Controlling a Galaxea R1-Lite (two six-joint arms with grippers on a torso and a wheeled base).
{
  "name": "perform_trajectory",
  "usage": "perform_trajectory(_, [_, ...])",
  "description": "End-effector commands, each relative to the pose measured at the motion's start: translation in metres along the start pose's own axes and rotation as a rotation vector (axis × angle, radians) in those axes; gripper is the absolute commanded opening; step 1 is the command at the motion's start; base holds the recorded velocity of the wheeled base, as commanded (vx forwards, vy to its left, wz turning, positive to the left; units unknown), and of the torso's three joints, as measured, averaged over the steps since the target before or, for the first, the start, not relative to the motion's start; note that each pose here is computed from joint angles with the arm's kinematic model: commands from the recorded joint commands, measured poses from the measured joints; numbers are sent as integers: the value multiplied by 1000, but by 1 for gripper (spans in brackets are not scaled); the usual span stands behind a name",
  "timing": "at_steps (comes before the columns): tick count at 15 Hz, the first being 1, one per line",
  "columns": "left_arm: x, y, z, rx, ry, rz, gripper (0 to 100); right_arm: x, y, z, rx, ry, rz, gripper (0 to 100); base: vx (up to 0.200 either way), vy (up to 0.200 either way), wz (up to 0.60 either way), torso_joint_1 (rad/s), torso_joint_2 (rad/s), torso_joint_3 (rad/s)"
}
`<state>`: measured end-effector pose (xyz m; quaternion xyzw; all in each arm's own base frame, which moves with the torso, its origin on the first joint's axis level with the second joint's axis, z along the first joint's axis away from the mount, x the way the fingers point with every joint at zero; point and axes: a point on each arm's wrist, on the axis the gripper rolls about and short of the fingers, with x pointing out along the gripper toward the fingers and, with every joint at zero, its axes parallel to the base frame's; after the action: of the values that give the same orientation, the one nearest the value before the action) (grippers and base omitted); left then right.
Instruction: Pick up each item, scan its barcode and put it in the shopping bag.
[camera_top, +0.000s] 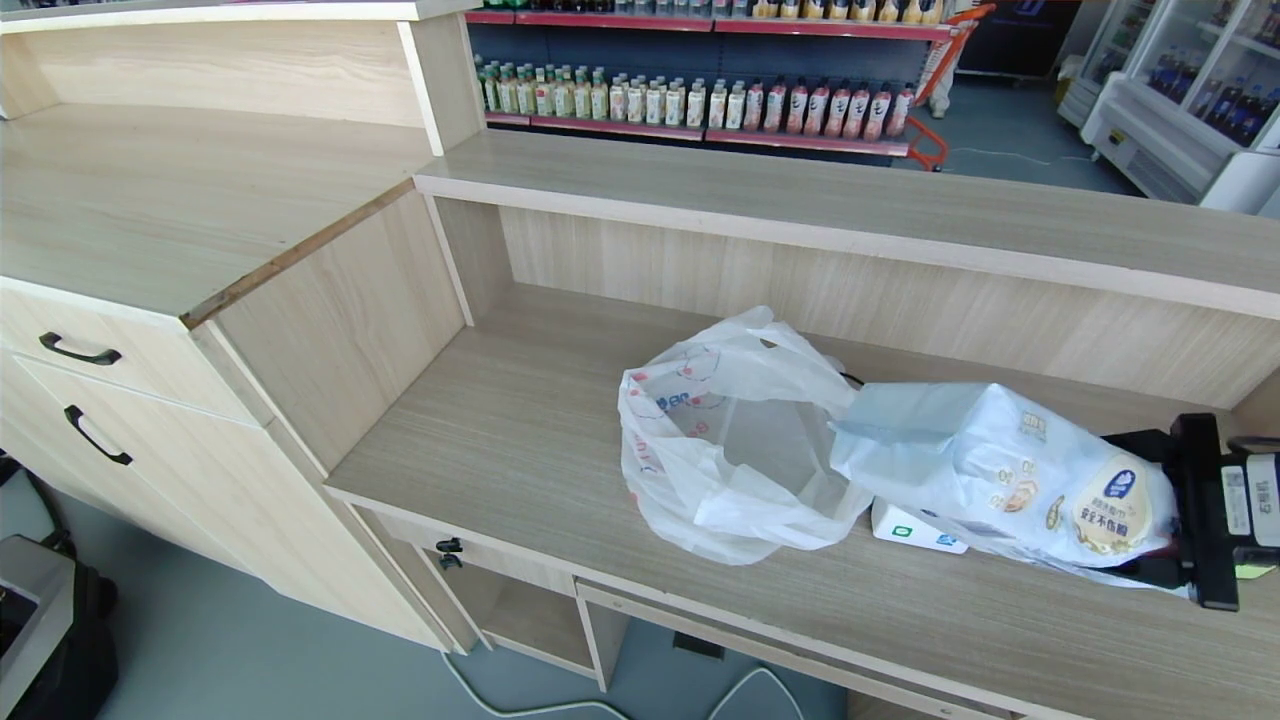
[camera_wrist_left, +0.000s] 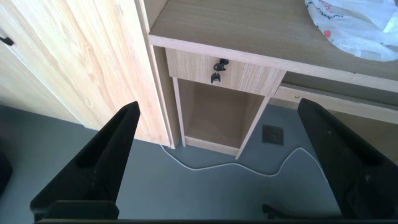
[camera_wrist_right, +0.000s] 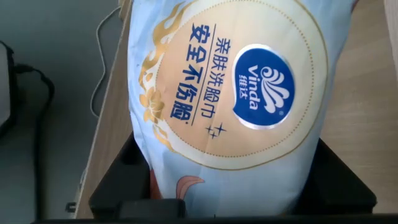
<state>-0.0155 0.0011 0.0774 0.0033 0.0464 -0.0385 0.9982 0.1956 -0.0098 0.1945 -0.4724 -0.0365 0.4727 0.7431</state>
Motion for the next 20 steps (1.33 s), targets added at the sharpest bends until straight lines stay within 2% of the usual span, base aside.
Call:
perform_trajectory(1, [0,0,0,0,1,0,100,-15,-10,55,31,-7,-58,0,0,0,0,0,0,0])
perform_trajectory(4, [0,0,0,0,1,0,100,-9,-16,95,378,82,-146,0,0,0,0,0,0,0])
perform_trajectory(5, [0,0,0,0,1,0,100,-8,-12,106,487,118,-186,0,0,0,0,0,0,0])
perform_trajectory(7, [0,0,0,0,1,0,100,-11,4,122,626,130,-216,0,0,0,0,0,0,0])
perform_trajectory(10, [0,0,0,0,1,0,100,-19,16,132,677,172,-250,0,0,0,0,0,0,0])
perform_trajectory(11, [0,0,0,0,1,0,100,-18,20,138,777,233,-336,0,0,0,0,0,0,0])
perform_trajectory(12, [0,0,0,0,1,0,100,-17,21,142,817,221,-343,0,0,0,0,0,0,0])
perform_trajectory(17, [0,0,0,0,2,0,100,0,15,138,862,284,-423,0,0,0,0,0,0,0])
perform_trajectory(20, [0,0,0,0,1,0,100,9,15,137,869,269,-421,0,0,0,600,1,4,4])
